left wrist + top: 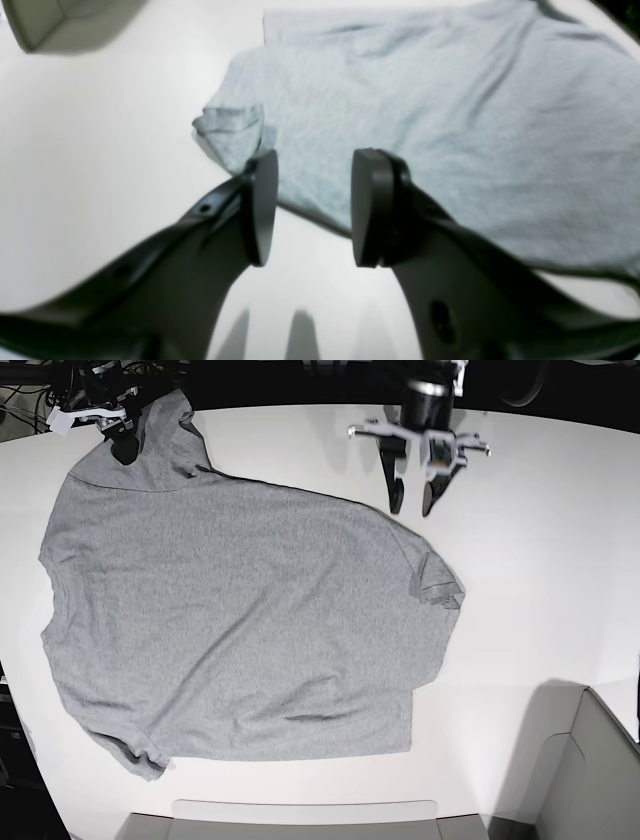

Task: Fold the T-shirt properly
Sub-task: 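Lower both grippers and pinch the two shoulder corners of the grey T-shirt, then lift the shirt by both corners and pull them apart to stretch it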

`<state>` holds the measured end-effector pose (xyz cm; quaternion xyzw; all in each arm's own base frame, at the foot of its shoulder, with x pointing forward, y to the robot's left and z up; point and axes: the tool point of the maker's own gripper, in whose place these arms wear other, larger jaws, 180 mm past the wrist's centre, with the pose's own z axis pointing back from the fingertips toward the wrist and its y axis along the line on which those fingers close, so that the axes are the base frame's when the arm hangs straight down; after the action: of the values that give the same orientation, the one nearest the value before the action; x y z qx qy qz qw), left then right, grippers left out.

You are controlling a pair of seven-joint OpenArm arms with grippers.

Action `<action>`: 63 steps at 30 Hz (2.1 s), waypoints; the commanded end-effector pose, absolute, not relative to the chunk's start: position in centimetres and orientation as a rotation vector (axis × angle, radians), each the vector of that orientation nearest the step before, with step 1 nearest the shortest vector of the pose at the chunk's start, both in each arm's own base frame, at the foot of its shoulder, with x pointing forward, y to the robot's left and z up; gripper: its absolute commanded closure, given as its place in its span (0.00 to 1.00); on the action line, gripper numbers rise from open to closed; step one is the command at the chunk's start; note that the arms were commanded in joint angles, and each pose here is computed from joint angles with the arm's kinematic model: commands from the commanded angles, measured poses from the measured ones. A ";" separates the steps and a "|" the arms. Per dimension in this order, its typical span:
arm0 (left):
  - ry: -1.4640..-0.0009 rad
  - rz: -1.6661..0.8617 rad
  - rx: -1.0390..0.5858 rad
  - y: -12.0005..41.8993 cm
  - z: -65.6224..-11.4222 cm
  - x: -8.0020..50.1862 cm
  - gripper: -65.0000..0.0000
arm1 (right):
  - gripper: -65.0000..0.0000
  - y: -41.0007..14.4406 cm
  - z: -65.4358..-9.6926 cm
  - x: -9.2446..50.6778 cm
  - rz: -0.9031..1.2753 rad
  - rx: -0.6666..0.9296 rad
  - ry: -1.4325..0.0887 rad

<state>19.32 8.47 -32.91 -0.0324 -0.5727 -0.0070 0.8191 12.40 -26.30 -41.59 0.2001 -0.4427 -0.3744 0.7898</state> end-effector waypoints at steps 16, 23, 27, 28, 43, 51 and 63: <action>-0.928 0.317 -0.058 14.7 -33.9 32.0 0.54 | 0.64 -26.2 -42.7 11.1 -0.788 0.399 -0.874; -0.818 0.284 -0.051 14.4 -38.0 32.3 0.54 | 0.64 -26.1 -42.7 11.1 -0.791 0.401 -0.875; -0.799 0.274 -0.041 14.8 -38.8 33.1 0.55 | 0.64 -26.2 -42.7 11.1 -0.790 0.400 -0.874; -0.798 0.271 -0.040 14.8 -38.8 33.3 0.55 | 0.64 -26.2 -42.7 11.1 -0.790 0.400 -0.874; -0.768 0.266 -0.042 14.5 -41.1 34.1 0.55 | 0.64 -26.1 -42.7 11.1 -0.789 0.401 -0.874; -0.681 0.196 -0.028 14.0 -44.1 32.9 0.71 | 0.66 -26.1 -42.6 11.5 -0.787 0.405 -0.879; -0.761 0.296 0.021 17.9 -41.1 31.0 1.00 | 1.00 -26.8 -42.0 11.6 -0.747 0.388 -0.882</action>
<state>30.28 17.40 -42.11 0.0024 -0.3560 0.1429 0.9235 12.33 -26.39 -41.88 0.1934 -0.4234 -0.3507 0.8126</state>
